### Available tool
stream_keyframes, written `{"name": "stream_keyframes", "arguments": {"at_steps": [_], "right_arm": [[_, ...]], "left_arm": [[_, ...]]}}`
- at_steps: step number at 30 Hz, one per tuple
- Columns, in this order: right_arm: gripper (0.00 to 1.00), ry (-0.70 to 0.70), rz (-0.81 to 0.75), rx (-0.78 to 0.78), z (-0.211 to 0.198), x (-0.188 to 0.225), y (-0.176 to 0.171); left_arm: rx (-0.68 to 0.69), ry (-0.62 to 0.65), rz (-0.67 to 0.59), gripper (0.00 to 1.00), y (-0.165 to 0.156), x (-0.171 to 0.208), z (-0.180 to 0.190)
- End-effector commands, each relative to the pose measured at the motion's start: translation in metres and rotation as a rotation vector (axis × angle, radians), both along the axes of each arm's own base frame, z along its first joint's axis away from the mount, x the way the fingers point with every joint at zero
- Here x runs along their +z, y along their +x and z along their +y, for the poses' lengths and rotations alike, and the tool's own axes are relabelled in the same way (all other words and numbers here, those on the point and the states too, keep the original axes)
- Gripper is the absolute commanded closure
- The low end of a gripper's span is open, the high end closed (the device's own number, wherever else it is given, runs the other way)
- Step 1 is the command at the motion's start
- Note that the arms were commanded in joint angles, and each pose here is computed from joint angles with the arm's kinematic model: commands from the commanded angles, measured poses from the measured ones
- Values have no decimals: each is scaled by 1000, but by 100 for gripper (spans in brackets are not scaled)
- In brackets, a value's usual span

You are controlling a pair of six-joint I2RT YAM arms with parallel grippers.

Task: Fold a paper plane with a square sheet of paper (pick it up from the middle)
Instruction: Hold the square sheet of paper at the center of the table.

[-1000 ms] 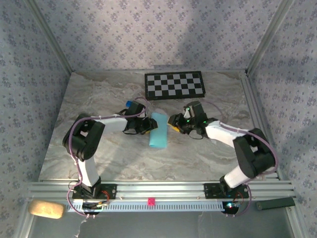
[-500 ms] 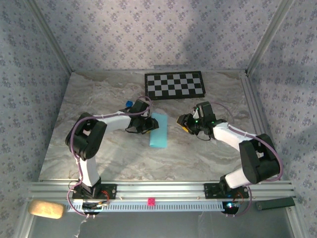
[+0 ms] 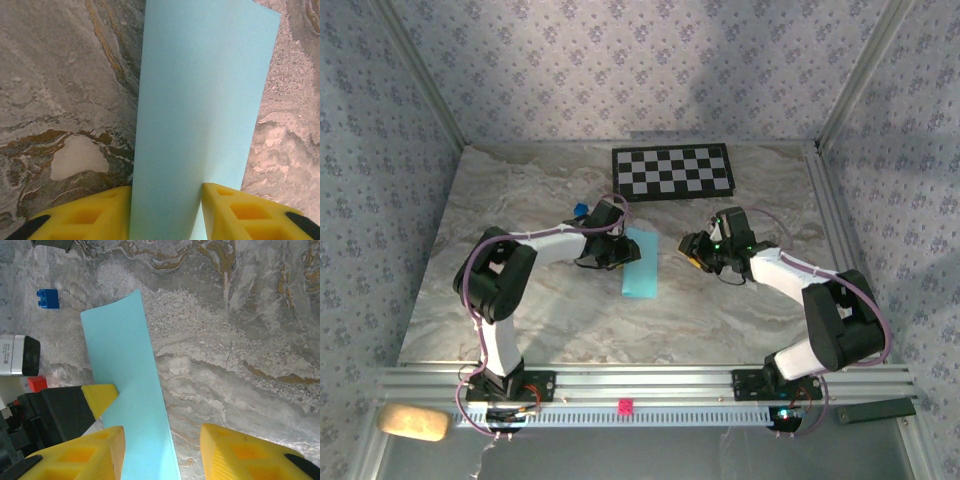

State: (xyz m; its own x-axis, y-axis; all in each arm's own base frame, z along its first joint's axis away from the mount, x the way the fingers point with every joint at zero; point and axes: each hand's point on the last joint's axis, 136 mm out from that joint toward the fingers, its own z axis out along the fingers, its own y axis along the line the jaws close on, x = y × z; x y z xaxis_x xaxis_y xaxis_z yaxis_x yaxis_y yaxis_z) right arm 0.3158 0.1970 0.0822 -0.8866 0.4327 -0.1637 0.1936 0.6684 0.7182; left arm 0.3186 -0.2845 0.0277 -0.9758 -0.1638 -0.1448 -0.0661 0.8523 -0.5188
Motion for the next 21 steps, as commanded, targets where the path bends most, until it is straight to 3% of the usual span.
{"name": "stream_keyframes", "arguments": {"at_steps": [1,12,21], "right_arm": [[56,-42,13,6,-6,-7,-9],[57,-53,26,8,-8,-11,-11],[56,-54,34,16,-7,-14,-12]], "left_arm": [[4,65,41,59,-13,-17,3],[104,76,29,59,-18,-12,5],[59,111,9,54,-12,-18,6]]}}
